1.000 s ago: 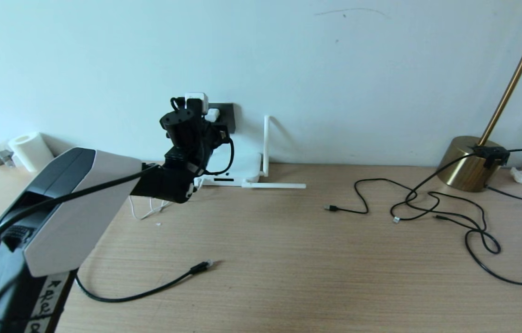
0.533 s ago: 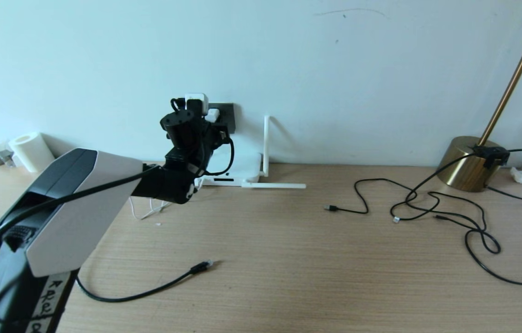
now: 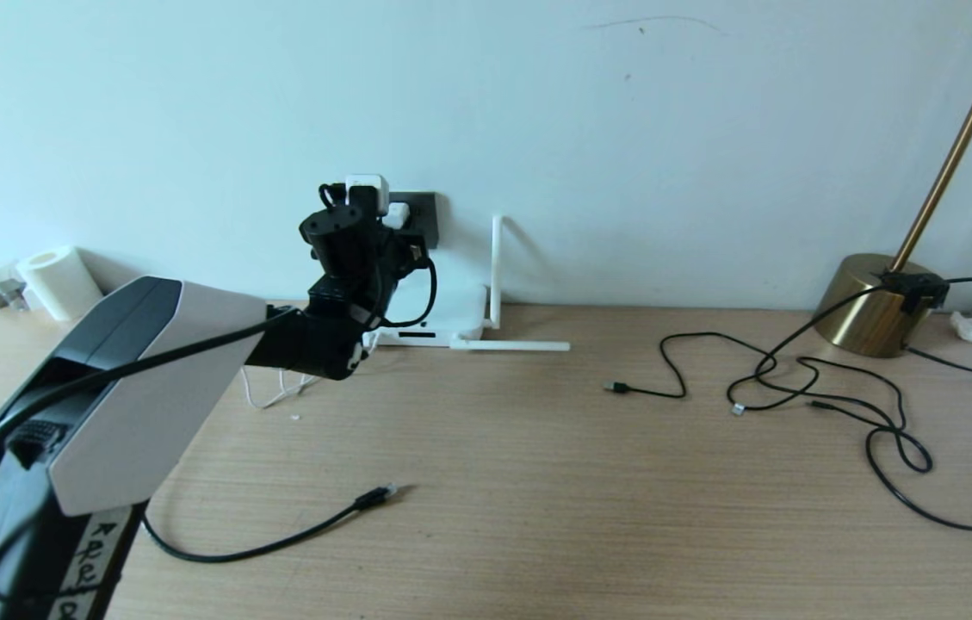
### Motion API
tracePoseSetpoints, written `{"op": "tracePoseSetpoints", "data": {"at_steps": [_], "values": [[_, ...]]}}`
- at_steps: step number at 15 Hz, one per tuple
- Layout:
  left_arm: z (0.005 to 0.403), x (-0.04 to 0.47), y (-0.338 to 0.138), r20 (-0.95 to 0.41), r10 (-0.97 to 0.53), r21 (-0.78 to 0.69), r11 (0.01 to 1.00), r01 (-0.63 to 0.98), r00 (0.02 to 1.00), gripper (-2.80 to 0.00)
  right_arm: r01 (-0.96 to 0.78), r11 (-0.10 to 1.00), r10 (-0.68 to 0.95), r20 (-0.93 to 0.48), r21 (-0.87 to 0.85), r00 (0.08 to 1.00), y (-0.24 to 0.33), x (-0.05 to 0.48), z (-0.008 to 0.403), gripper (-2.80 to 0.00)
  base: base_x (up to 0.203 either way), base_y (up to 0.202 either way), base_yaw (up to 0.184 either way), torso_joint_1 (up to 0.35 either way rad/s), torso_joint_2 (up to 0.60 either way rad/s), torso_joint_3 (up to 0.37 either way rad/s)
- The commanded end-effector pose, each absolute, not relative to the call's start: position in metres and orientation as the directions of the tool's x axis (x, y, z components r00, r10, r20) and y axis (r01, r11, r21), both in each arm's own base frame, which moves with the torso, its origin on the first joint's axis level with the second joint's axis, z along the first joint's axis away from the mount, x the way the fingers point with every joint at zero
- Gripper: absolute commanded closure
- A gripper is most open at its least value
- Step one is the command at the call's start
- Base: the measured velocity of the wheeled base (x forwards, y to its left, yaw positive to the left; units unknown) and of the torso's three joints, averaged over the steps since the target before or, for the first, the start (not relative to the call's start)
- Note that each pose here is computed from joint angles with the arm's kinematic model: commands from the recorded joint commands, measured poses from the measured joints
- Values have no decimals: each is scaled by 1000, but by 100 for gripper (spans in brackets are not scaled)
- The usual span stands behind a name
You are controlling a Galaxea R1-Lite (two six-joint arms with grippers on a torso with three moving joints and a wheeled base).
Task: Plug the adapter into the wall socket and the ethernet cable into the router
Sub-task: Plug plug into socket
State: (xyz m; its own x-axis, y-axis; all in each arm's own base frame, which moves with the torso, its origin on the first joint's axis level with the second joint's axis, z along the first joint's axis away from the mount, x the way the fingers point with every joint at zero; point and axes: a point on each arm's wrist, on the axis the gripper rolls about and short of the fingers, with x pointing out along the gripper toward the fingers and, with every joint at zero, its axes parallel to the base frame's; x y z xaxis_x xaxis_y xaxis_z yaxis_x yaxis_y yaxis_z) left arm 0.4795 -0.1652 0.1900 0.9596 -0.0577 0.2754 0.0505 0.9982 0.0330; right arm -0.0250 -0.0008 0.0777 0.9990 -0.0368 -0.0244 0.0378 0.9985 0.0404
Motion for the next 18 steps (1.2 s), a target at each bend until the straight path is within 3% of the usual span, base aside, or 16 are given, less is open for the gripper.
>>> {"op": "tracePoseSetpoints", "data": {"at_steps": [1,18], "values": [[188,480,-168,274,-62,34,998,54,960,0,38,998,-37,-25,41,999,-1,-25,78,0,0,0,0,0,0,0],[191,479,-169,282,-59,24,998,54,958,0,38,998,-37,-25,40,999,-1,-25,78,0,0,0,0,0,0,0]]}}
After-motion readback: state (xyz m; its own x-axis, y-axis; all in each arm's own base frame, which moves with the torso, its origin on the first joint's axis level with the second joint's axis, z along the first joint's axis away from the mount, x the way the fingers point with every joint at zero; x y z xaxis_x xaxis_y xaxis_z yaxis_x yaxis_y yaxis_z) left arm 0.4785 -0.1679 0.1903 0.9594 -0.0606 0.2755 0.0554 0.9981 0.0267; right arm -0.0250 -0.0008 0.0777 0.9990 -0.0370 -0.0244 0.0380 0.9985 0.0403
